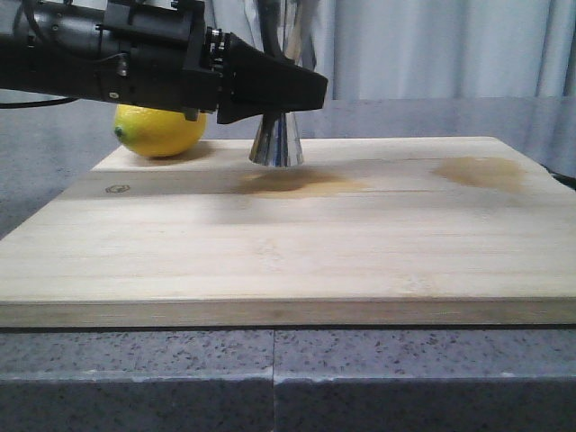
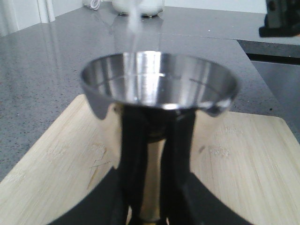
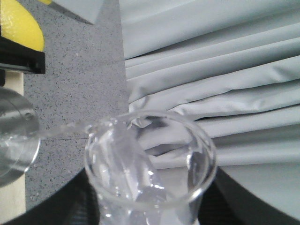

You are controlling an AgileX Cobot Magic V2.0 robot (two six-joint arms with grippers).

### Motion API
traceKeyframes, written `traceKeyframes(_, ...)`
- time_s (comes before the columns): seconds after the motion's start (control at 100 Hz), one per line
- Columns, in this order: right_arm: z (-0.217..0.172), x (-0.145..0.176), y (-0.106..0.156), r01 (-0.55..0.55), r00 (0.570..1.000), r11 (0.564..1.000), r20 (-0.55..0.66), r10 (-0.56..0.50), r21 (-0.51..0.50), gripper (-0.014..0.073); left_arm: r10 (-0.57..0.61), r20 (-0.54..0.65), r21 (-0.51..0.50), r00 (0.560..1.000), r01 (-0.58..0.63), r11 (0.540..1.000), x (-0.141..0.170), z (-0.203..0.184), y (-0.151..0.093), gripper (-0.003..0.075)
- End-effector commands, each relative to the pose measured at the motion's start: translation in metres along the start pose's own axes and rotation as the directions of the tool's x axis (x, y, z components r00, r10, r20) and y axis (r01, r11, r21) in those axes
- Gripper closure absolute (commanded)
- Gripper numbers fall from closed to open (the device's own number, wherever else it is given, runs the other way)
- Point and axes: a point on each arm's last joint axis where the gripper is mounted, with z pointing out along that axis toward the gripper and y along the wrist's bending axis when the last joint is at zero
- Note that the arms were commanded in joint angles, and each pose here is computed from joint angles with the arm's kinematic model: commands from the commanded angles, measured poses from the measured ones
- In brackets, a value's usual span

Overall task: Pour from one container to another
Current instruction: 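Tilt the measuring cup with the right gripper, pouring into the jigger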

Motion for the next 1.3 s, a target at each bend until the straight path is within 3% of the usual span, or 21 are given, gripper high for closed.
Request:
traceKeyframes(0.0, -0.0097, -0.0050, -0.0192, 0.016, 0.999, 0.998, 0.029, -0.017, 0.064, 0.0260, 0.041, 0.163, 0.032, 0.986, -0.047, 0.998, -0.0383, -0.0029, -0.0080, 0.0659)
traceKeyframes(1.29, -0.0098, -0.0056, -0.0196, 0.062, 0.997, 0.996, 0.032, -0.065, 0.071, 0.0261, 0.041, 0.163, 0.032, 0.986, -0.047, 0.998, -0.0383, -0.0029, -0.0080, 0.0659)
